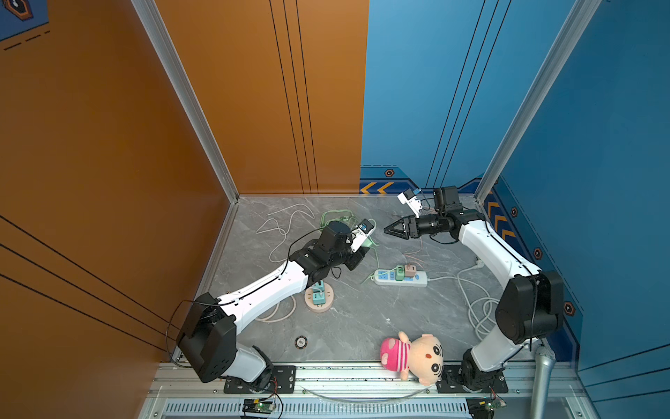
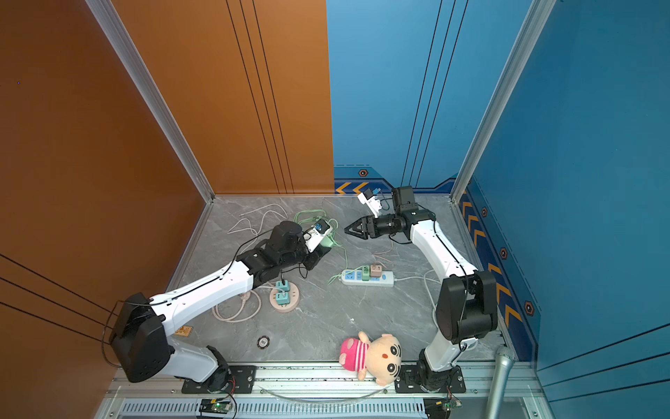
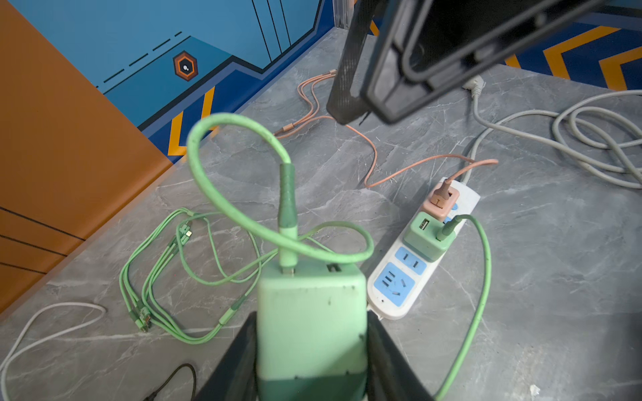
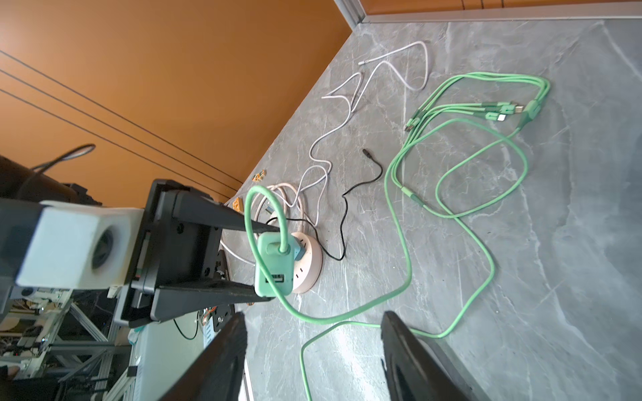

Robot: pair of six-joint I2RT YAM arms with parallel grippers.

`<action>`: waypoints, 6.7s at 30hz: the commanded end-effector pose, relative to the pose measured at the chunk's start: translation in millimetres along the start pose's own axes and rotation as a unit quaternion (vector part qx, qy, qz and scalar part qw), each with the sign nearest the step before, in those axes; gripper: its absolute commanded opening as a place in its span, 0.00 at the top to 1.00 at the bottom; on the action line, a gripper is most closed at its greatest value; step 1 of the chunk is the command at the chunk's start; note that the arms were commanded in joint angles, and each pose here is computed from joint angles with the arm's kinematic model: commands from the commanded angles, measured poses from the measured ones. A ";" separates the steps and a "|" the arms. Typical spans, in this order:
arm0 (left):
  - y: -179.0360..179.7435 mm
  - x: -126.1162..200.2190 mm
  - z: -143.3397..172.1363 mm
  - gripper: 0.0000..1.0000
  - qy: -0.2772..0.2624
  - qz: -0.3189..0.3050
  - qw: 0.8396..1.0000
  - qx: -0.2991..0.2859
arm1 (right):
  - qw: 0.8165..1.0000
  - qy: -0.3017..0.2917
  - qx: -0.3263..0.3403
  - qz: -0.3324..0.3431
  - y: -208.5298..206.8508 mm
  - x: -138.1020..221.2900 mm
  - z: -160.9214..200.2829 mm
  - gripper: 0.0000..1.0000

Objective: Insert plugs into power strip
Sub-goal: Insert the plug into the socket.

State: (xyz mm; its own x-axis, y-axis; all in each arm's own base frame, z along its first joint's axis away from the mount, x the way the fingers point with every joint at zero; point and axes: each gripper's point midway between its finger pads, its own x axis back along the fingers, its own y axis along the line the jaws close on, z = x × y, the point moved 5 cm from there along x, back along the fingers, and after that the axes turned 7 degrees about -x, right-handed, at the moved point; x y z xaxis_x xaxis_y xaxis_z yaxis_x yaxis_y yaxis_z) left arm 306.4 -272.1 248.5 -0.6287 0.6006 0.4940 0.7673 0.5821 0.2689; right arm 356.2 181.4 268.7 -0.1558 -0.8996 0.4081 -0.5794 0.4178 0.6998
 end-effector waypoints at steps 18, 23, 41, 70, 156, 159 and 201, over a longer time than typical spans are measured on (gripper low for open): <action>0.7 -5.0 -10.5 0.75 -0.046 0.036 0.998 -0.030 | 0.993 0.113 0.037 0.008 14.1 -31.0 23.8 0.36; -4.3 -7.2 -10.5 0.75 -0.049 0.052 0.997 -0.031 | 0.993 0.110 0.043 0.014 15.6 -29.2 21.1 0.36; -17.1 -12.2 -16.6 0.73 -0.064 0.063 0.995 -0.053 | 0.994 0.108 0.006 0.014 6.4 -33.5 14.6 0.46; -5.4 -16.2 -30.5 0.70 -0.104 0.022 0.992 -0.064 | 0.989 0.146 0.019 0.023 9.0 -37.5 25.2 1.00; 10.7 83.6 7.6 0.35 -0.134 -0.100 0.986 0.004 | 0.910 0.257 0.269 0.181 -21.8 -18.2 -0.4 1.00; 9.1 79.1 11.5 0.35 -0.127 -0.096 0.987 0.008 | 0.899 0.256 0.318 0.156 -18.4 -18.3 -4.0 1.00; 20.3 33.3 51.5 0.36 -0.044 -0.119 0.988 0.092 | 0.792 0.434 0.411 0.125 -55.3 -65.9 84.4 1.00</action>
State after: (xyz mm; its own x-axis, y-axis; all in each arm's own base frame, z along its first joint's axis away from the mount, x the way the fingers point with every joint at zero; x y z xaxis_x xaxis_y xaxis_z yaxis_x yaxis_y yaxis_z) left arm 292.3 -217.3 230.8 -0.7911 0.4984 0.3546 0.5889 0.7774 0.2209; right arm 332.4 206.3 156.9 0.0743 -0.2424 0.9673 -0.9953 0.0420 0.0869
